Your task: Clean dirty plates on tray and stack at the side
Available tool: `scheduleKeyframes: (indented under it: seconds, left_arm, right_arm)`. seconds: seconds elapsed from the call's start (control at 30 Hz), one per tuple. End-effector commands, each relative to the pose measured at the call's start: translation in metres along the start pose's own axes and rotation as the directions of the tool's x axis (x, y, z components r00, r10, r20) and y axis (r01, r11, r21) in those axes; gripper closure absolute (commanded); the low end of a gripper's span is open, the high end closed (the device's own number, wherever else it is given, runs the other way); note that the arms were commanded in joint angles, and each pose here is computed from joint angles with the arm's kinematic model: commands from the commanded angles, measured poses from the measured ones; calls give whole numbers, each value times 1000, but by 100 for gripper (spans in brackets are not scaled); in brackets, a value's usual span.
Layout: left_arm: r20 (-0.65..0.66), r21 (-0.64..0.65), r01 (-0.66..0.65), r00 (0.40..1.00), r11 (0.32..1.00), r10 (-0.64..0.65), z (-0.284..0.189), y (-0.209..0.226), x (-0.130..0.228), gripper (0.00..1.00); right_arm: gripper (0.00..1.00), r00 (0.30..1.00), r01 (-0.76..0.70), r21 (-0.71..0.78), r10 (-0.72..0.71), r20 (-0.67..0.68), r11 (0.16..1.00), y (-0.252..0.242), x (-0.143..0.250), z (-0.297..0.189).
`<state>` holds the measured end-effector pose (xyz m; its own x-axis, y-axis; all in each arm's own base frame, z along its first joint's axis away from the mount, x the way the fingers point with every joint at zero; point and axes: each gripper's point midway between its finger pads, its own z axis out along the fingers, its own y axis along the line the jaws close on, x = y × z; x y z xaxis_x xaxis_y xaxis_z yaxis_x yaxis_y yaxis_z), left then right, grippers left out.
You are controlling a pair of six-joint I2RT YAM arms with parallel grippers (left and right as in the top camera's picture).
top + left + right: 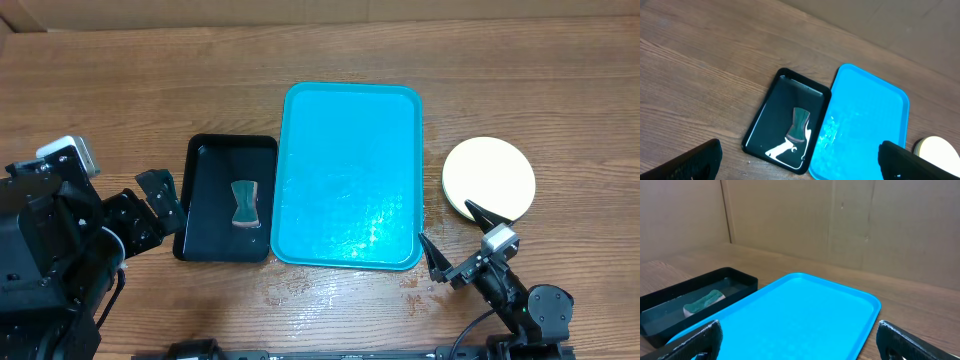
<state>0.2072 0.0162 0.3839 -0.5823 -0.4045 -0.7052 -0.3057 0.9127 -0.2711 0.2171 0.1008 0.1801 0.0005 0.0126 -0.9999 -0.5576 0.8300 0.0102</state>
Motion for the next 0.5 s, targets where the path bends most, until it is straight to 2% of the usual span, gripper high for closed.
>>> scheduleKeyframes:
  seconds: [0.0,0.27,0.33,0.47]
  left_arm:
    - [14,-11,11,1000,1000,-11,-1,2,-3,0]
    - [1,-30,-17,1000,999,17,0,4,1,0]
    - [39,-61,-14,999,998,17,1,9,-7,0]
    - [240,36,-40,970,999,30,1,-6,-30,0]
  right_arm:
    - [0,1000,-3,15,3,1,1000,-3,2,0]
    - [0,1000,-4,15,4,1,1000,-3,2,0]
    - [0,1000,-3,15,3,1,1000,-3,2,0]
    - [0,1000,-4,15,4,1,1000,-3,2,0]
